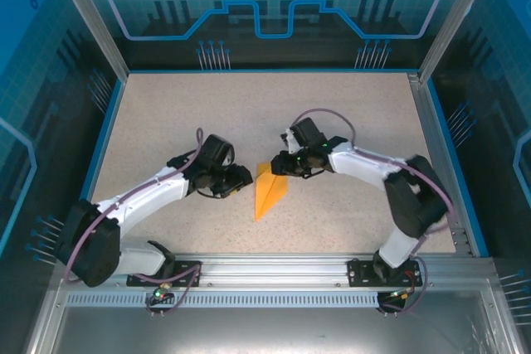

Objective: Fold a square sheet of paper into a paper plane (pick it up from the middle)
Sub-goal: Fourth fold the wing at the center of the table, then turn over the paper at the center of the table.

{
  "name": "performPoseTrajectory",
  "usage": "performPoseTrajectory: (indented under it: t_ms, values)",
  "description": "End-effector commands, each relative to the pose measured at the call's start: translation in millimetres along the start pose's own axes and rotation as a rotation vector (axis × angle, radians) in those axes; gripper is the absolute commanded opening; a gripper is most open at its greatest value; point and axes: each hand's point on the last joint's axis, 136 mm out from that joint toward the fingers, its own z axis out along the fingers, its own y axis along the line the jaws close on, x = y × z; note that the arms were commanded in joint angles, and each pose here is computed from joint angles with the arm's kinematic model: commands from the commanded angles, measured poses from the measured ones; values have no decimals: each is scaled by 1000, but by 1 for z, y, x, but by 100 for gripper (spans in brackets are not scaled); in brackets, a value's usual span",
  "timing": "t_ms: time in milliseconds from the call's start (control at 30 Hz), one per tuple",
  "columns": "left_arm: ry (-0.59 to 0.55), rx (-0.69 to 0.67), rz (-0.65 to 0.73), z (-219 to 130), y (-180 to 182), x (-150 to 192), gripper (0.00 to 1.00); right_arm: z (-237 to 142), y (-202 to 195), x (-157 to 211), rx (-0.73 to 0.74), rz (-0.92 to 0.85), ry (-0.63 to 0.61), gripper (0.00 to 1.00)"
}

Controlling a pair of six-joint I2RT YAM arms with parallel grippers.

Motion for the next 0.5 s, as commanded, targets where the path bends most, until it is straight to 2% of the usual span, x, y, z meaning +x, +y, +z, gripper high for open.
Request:
performPoseTrajectory:
  t_ms: [0,133,200,300,467]
  values:
    - [47,8,88,-3,-9,-7,47,-31,-14,0,132,84,-129,40]
    - [71,35,118,3,-19,-15,47,-68,-26,4,210,121,-256,54]
    - [103,33,120,10,-20,-15,47,-77,-29,2,215,141,-305,54]
    - [152,31,131,24,-20,-15,47,-63,-52,15,253,211,-287,60]
    - [191,-13,143,46,-11,-19,47,-26,-51,37,176,313,-146,58]
